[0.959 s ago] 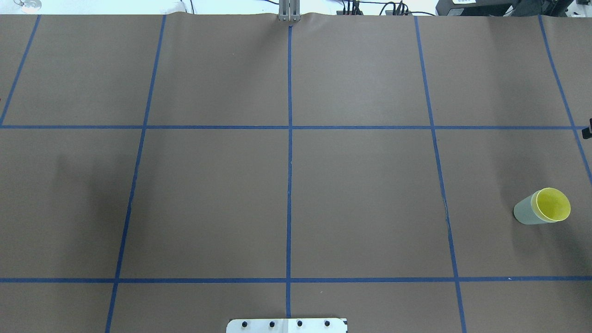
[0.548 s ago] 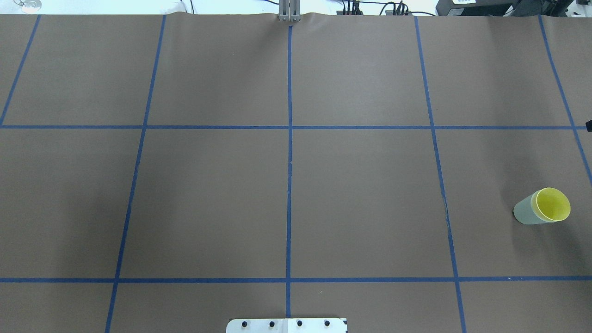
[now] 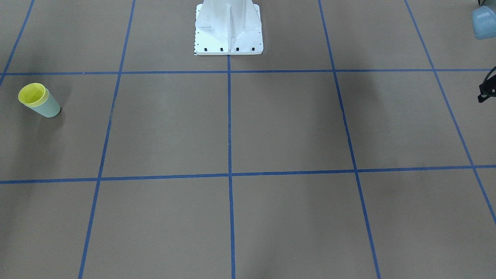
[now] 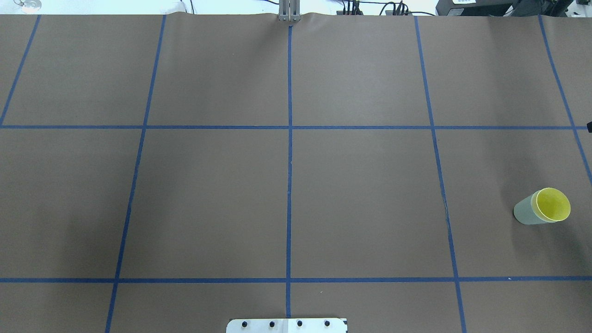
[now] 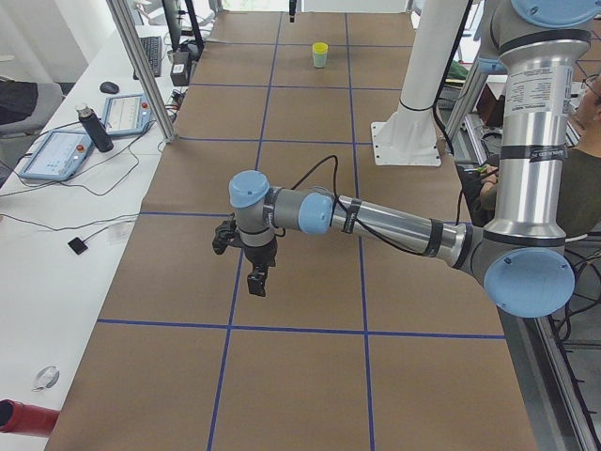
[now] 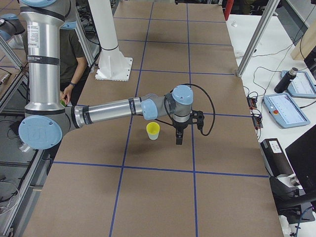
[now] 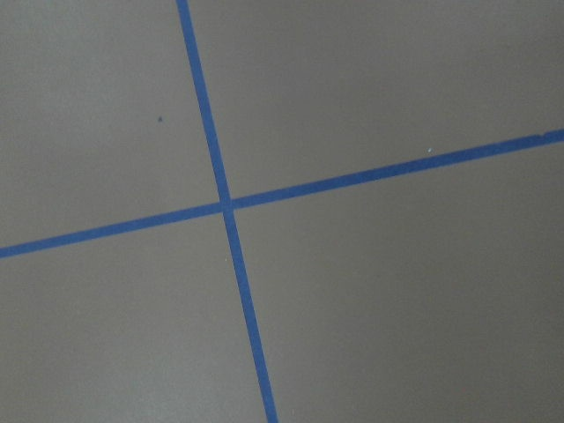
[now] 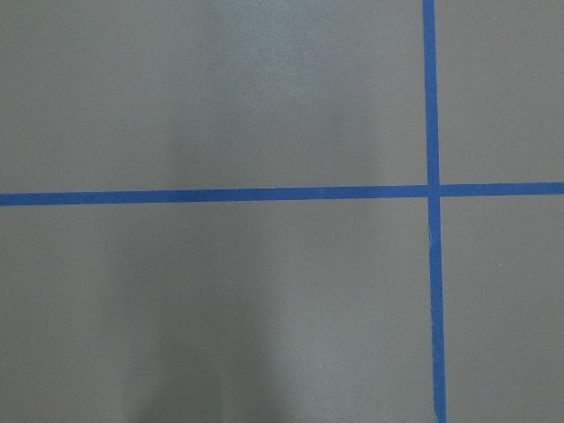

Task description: Transfer and stack yellow cup on green cup

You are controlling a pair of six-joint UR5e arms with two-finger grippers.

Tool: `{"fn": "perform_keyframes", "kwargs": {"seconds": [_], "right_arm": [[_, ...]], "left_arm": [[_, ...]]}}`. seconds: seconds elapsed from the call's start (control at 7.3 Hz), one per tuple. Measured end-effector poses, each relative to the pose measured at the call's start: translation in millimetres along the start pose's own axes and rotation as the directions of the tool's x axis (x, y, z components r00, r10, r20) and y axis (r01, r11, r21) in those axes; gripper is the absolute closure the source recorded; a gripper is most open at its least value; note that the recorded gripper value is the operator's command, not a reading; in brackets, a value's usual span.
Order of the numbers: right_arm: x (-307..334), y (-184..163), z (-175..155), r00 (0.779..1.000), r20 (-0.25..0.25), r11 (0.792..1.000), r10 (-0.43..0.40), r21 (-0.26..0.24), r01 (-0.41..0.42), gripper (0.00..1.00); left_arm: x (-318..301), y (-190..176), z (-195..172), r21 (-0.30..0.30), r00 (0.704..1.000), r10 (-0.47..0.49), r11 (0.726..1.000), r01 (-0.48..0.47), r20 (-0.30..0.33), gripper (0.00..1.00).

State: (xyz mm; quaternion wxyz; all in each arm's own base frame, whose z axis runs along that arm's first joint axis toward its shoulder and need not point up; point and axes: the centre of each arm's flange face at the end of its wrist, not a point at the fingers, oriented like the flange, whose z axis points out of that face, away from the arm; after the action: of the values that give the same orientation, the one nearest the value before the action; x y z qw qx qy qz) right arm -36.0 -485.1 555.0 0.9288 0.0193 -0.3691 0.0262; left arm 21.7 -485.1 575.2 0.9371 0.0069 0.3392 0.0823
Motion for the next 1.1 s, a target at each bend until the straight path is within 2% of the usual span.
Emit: {"fn": "perform_keyframes", "kwargs": {"seconds": [0.27,0.41,0.68,1.1], "right_arm": [[2.5,1.1,2.3,1.0,-0.001,1.0,0.006,-0.005,-0.006,0.0],[5.8,1.6,5.8,1.0,-0.002,1.0,0.011,-0.011,-0.011,0.0],[21.7,11.6,13.8,0.999,0.017,0.999,0.041,-0.037,-0.04,0.0],[41.7,23.8,13.4,0.996,0.031,0.996,0.08,-0.045,-0.079,0.0]], "left_arm": [[-2.3,8.1,3.4,-0.017,0.988,-0.039,0.999,0.037,-0.149,0.0],[0.5,6.6,-0.6,-0.011,0.983,-0.042,0.999,0.041,-0.179,0.0],[6.6,-3.4,-10.3,0.009,0.983,-0.025,1.0,0.028,-0.18,0.0],[8.9,-19.3,-20.9,0.043,0.995,0.002,0.999,0.003,-0.103,0.0]]}}
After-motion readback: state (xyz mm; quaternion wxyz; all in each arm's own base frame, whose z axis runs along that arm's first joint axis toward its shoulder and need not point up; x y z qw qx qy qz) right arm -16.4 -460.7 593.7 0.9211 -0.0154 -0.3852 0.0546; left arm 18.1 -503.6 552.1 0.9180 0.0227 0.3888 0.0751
